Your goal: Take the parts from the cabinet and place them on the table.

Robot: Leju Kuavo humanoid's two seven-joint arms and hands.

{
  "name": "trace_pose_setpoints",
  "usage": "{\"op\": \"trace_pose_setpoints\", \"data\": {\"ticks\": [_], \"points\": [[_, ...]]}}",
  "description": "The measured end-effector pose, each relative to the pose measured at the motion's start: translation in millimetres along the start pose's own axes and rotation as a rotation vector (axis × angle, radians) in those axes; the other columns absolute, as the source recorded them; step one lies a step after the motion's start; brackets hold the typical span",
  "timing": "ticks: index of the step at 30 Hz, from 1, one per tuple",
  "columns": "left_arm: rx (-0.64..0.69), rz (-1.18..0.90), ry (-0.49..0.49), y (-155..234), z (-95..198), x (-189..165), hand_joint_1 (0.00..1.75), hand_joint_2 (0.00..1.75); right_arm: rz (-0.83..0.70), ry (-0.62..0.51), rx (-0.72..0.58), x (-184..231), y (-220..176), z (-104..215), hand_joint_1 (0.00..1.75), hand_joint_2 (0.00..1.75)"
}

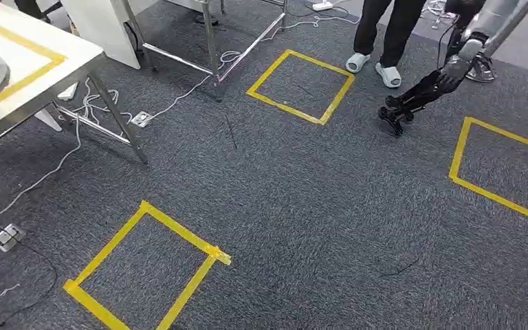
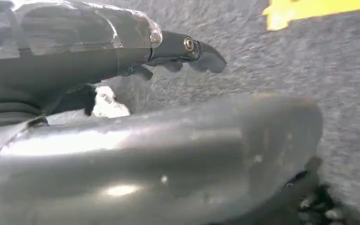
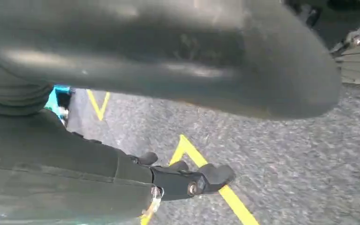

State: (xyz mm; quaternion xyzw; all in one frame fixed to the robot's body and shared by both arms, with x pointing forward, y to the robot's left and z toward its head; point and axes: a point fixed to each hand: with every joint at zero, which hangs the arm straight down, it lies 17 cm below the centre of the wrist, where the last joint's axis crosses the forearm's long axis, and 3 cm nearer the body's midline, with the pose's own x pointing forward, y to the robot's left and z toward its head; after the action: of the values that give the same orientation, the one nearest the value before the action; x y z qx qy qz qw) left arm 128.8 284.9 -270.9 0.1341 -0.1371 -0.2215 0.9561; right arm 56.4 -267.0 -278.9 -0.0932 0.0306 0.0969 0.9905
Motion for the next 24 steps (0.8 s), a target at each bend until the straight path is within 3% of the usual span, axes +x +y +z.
{"op": "trace_pose_setpoints", "data": {"ticks": [19, 24], "points": [[-0.002, -0.029, 0.023, -5, 2, -5, 0.0, 0.0, -0.016, 0.0, 0.021, 9, 4, 3, 0.0, 0.0], [-0.016, -0.027, -0.007, -10, 3, 15, 0.0, 0.0, -0.027, 0.01, 0.021, 0, 5, 1, 0.0, 0.0]]}}
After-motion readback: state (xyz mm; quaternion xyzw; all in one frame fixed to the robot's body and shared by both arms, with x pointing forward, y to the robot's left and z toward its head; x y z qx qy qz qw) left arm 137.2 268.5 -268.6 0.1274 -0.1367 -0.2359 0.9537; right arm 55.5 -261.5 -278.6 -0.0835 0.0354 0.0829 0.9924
